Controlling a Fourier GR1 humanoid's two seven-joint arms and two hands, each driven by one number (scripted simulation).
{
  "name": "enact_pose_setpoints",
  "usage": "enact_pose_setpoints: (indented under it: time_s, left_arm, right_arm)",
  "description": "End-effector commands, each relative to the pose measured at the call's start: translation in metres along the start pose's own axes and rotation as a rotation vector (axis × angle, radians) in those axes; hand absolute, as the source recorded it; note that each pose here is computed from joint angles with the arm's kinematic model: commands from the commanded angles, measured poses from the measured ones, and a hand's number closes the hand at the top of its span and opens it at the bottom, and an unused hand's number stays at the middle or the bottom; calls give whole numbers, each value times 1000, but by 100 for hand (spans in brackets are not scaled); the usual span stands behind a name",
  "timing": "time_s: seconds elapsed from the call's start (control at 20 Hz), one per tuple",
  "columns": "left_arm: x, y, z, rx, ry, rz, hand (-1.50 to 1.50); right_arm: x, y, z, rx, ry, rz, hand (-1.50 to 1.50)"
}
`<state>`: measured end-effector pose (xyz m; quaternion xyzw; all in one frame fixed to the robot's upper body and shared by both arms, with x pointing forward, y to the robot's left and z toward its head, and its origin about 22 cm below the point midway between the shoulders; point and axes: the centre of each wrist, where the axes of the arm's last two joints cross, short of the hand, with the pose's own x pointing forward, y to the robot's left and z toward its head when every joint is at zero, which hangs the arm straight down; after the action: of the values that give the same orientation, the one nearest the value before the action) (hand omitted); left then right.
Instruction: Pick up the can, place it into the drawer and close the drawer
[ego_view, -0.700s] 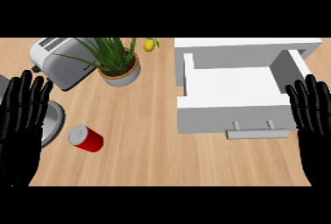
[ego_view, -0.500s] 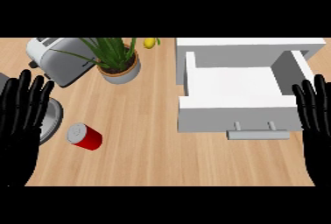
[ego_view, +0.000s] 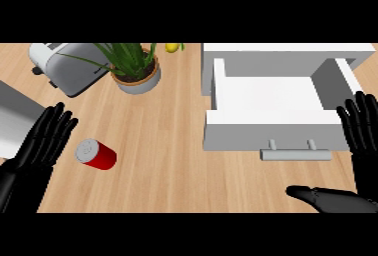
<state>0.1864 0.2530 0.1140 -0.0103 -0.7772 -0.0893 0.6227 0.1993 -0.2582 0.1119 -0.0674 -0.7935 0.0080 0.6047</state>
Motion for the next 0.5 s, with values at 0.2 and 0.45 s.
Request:
enact_pose_setpoints:
  time_s: [0.2, 0.45]
  left_arm:
    - [29, 14, 17, 16, 55, 2, -150]
    - [17, 19, 24, 52, 100, 35, -150]
  right_arm:
    - [-8, -25, 22, 3, 58, -7, -150]
    - [-18, -11, 41, -11, 40, 9, -150]
